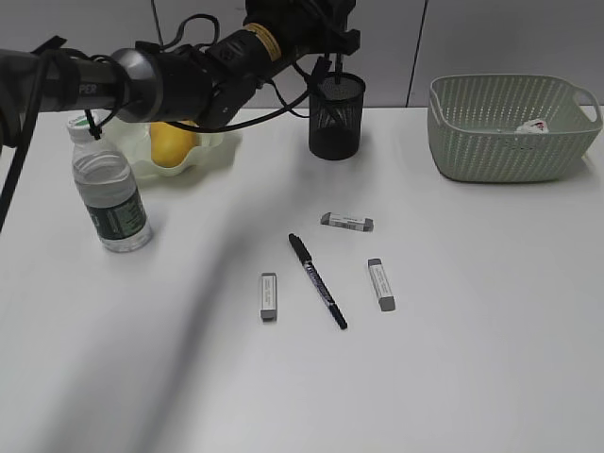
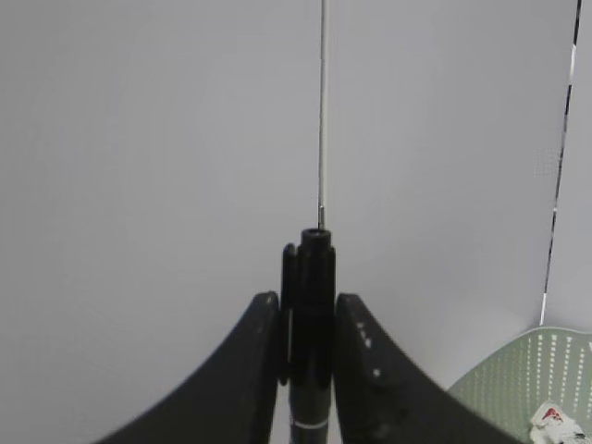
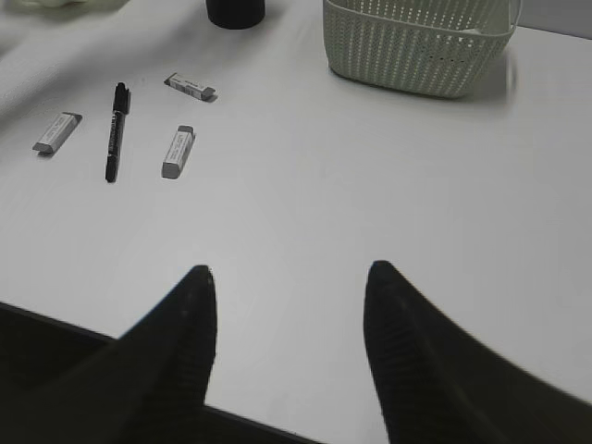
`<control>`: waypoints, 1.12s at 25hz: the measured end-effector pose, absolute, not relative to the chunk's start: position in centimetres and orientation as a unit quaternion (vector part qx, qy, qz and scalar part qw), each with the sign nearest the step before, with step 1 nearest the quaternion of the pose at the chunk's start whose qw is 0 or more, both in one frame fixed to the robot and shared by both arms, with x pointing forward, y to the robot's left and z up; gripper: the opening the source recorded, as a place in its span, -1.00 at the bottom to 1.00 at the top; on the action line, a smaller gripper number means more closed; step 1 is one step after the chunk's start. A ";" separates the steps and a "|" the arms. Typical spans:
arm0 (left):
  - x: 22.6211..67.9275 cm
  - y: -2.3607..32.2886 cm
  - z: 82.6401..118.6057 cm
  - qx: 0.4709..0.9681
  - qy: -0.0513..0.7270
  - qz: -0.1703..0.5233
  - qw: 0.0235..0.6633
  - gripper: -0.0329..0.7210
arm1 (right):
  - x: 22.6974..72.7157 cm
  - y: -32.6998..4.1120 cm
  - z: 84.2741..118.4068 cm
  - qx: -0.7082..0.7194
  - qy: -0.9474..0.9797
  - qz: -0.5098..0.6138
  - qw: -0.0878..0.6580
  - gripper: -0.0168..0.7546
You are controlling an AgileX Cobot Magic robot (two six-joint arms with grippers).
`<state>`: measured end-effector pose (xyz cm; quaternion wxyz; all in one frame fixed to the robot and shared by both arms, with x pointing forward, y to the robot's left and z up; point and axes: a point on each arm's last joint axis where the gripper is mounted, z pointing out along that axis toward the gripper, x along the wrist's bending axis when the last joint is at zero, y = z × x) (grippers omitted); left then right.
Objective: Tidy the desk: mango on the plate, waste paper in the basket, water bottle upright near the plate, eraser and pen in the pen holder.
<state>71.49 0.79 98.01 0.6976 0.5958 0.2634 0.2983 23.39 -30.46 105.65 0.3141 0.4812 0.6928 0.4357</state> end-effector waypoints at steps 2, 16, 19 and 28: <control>71.5 0.8 98.0 0.596 0.262 0.300 0.697 -0.53 | 23.4 -30.5 105.7 0.481 0.693 0.436 0.314 0.12; 71.4 0.7 98.0 0.605 0.242 0.315 0.691 -0.46 | 23.4 -30.5 105.7 0.481 0.693 0.436 0.314 0.12; 71.3 0.6 98.0 0.610 0.232 0.317 0.688 -0.41 | 23.4 -30.5 105.7 0.483 0.692 0.436 0.313 0.12; 71.3 0.6 98.1 0.612 0.224 0.319 0.688 -0.32 | 23.4 -30.5 105.7 0.488 0.688 0.439 0.310 0.12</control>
